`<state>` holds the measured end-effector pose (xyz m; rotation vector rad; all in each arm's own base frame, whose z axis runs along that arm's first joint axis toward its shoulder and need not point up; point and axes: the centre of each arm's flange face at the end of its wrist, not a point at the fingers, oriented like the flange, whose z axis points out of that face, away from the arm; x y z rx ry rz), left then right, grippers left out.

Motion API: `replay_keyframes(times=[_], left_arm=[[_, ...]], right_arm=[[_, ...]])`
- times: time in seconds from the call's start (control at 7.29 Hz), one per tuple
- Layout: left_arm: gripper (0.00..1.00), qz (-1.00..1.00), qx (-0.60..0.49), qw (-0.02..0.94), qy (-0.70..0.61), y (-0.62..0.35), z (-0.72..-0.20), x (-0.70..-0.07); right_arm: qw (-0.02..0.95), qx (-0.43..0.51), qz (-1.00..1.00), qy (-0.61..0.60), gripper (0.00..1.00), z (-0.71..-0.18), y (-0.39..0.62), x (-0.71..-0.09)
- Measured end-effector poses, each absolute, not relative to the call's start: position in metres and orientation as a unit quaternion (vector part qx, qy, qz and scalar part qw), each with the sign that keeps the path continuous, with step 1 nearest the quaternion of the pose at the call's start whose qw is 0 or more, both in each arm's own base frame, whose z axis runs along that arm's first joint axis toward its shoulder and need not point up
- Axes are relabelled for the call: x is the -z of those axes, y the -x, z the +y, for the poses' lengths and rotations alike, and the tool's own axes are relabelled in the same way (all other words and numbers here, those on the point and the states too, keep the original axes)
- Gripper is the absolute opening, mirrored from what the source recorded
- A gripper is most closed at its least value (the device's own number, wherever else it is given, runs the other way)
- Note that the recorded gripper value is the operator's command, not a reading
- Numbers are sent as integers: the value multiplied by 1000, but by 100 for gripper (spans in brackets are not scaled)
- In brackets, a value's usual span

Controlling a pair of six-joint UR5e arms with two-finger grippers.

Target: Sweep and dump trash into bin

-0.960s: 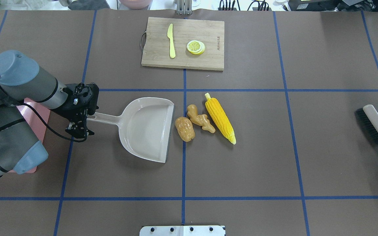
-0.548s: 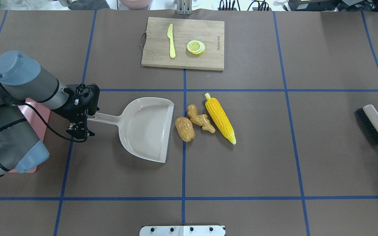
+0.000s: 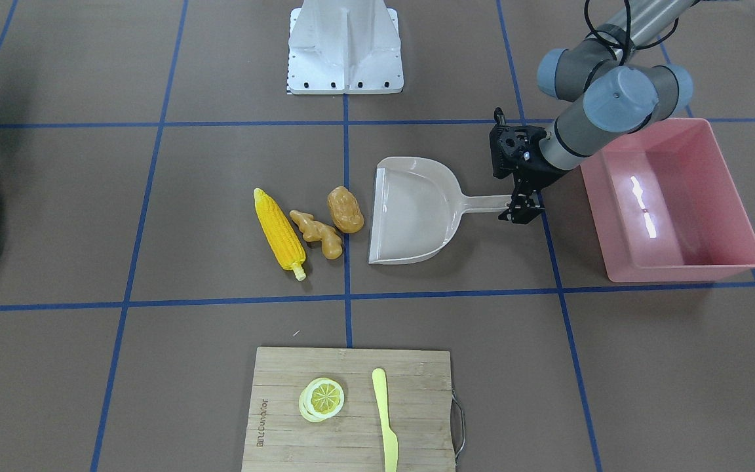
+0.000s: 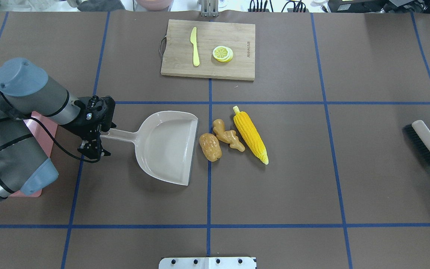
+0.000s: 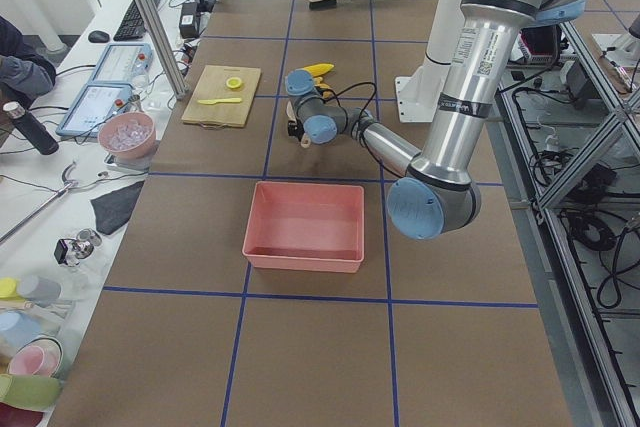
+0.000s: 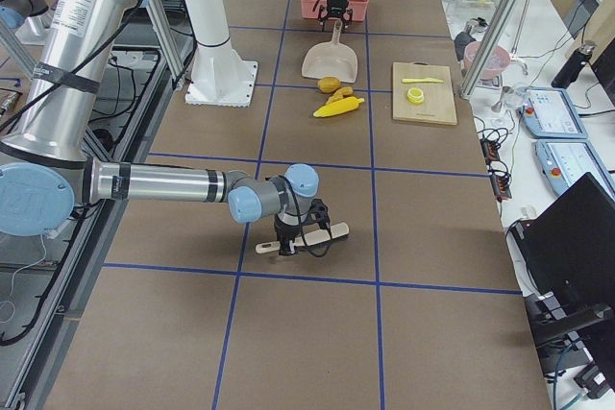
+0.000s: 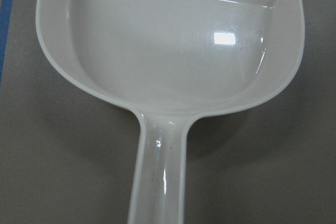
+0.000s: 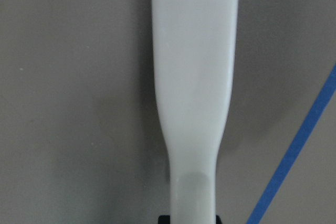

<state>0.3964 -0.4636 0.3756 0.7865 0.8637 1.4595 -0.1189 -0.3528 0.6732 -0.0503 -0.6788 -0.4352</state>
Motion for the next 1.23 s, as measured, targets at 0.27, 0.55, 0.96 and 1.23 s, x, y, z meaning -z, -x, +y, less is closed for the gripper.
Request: replay_keyframes(times=[0.27,0.55,0.96,1.23], left_arm=[[94,384,-630,584,-339,-398,-463,-374],[94,390,-631,581,-335,-400,-464,-376],[94,393,-629,580,-336,-405,-468,-373],[94,393,-628,577,-344,-410,-473,-366]], right_arm=[[918,203,-338,28,0,-360,118,-641],[915,178,-361,16,0,-379,127,-598],[914,98,-392,-17,0,-432,155,-517],[909,58,-412,-34,0,-461,179,-466]])
